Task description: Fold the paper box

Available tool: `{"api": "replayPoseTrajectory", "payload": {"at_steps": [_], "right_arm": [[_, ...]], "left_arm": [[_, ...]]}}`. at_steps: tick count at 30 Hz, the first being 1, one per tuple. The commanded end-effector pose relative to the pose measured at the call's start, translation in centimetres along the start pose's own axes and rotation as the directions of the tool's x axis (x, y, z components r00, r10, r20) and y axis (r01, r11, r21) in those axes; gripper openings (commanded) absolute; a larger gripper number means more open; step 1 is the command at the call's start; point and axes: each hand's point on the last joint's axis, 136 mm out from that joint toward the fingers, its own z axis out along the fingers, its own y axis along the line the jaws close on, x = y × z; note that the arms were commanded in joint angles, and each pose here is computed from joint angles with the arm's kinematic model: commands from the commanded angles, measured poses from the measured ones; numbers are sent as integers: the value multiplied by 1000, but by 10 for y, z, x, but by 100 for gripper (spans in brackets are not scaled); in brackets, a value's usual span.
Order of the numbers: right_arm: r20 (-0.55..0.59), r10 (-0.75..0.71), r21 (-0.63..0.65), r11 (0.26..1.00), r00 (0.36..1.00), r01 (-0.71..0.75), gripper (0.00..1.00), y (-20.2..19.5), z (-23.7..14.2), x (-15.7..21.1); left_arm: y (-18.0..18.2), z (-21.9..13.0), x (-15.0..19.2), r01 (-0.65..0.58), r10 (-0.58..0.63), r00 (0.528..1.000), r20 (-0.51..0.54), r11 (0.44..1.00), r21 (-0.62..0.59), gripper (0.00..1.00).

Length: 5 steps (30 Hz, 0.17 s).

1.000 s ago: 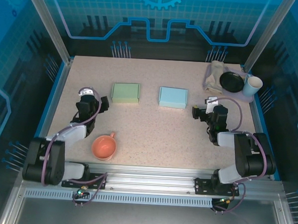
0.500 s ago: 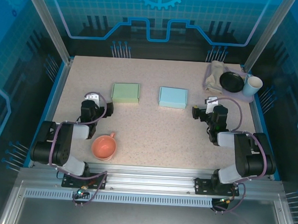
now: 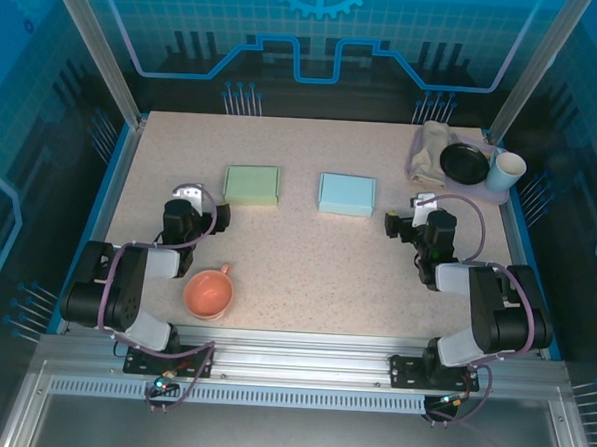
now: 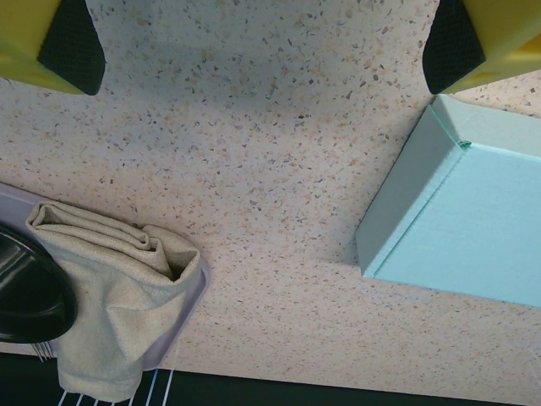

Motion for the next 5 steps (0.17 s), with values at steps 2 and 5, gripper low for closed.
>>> {"api": "replayPoseTrajectory", "payload": {"at_steps": [2,5], "right_arm": [[17,-15,0,1000,1000,15,100,2,3,-6],[17,-16,-2,1000,1000,16,100,2,3,-6]], "left_arm": [[-4,4,-12,-11,10,1000,23,999,33,99],[-5,2,-13,-17,16,999,37,999,31,99]]}}
